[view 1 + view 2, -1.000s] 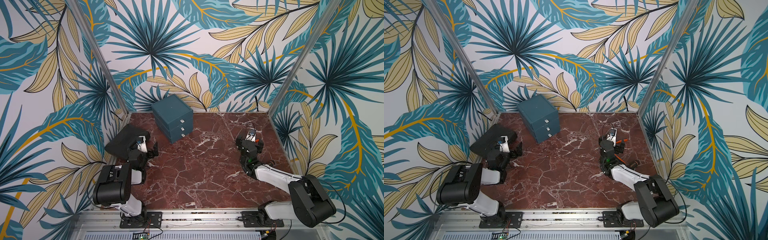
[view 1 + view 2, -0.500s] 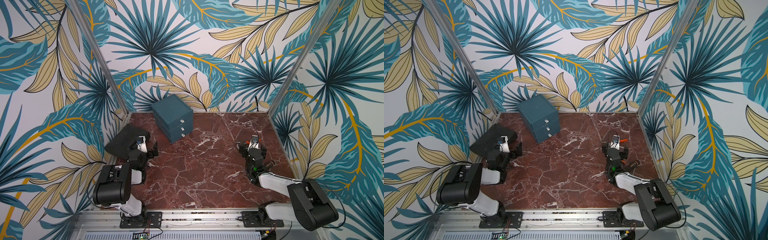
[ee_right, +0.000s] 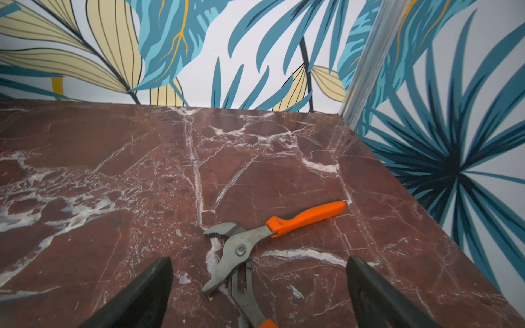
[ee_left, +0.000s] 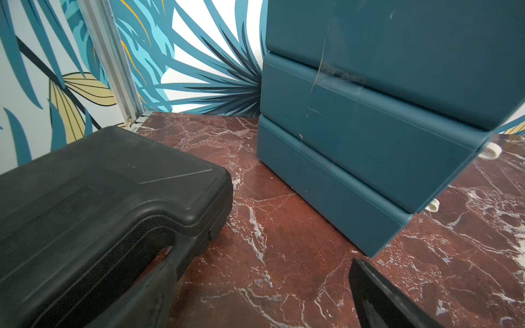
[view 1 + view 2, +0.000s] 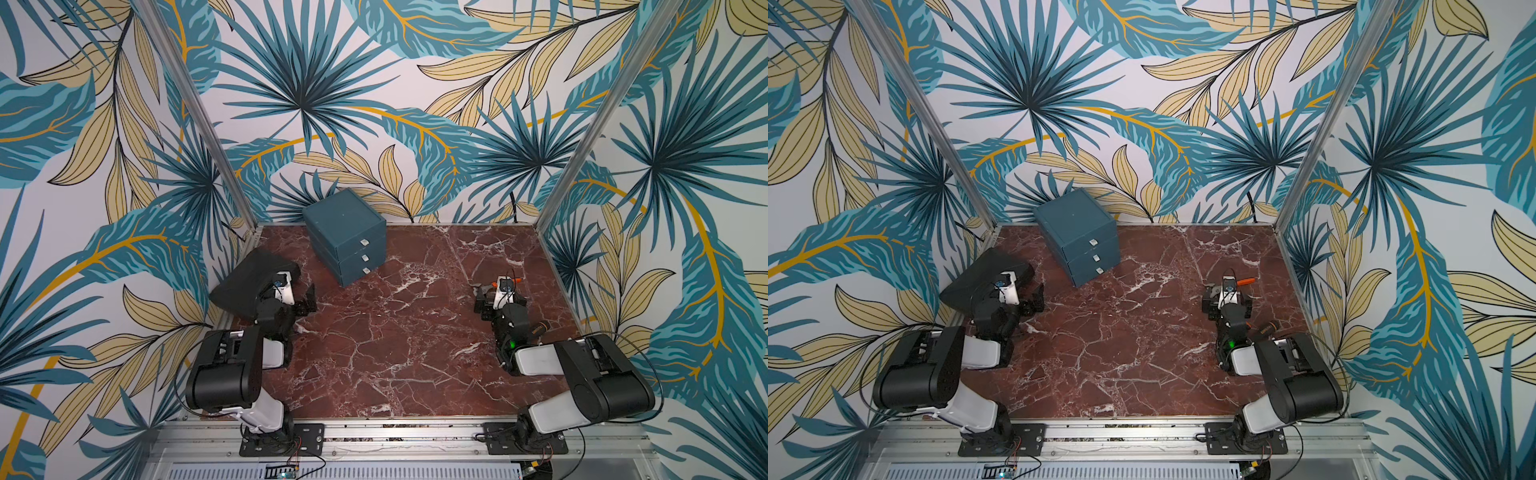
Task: Please place the pencils in the drawer according to their color
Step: Reset both arms
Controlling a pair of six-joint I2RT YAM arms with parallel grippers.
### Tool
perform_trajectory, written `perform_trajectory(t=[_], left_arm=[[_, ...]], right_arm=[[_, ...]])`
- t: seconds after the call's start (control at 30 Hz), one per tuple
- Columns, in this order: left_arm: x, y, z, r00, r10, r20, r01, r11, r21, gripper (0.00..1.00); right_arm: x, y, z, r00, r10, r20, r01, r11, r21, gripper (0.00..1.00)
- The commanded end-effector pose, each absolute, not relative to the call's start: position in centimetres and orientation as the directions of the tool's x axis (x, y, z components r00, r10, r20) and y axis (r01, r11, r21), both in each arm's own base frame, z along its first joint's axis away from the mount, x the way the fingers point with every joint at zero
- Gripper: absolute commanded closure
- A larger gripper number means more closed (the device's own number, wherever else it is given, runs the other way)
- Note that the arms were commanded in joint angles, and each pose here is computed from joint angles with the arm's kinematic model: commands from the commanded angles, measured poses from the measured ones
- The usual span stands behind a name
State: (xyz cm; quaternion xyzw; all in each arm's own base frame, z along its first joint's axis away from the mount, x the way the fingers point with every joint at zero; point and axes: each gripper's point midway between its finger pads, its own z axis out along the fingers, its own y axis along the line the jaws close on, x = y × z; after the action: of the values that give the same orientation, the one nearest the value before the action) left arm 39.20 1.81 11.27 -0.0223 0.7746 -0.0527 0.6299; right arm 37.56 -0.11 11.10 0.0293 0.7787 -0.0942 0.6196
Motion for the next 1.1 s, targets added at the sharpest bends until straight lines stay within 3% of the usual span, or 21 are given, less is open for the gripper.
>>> perform_trajectory(t=[0.0, 0.2, 1.07], left_arm=[[39.7, 1.8, 12.0, -0.192, -0.087, -0.977, 0.036, 0.995, -0.096, 0.0], [39.9, 1.0, 11.9, -0.206, -0.069, -0.976, 0.082, 0.993, -0.087, 0.0], [39.9, 0.9, 11.9, -0.206, -0.065, -0.976, 0.087, 0.993, -0.084, 0.0]], right_arm=[[38.1, 1.4, 11.9, -0.204, -0.069, -0.977, 0.063, 0.995, -0.083, 0.0], [39.8, -1.1, 11.2, -0.296, 0.017, -0.955, 0.17, 0.985, -0.036, 0.0], [39.9, -1.3, 11.2, -0.297, 0.028, -0.955, 0.17, 0.985, -0.024, 0.01]])
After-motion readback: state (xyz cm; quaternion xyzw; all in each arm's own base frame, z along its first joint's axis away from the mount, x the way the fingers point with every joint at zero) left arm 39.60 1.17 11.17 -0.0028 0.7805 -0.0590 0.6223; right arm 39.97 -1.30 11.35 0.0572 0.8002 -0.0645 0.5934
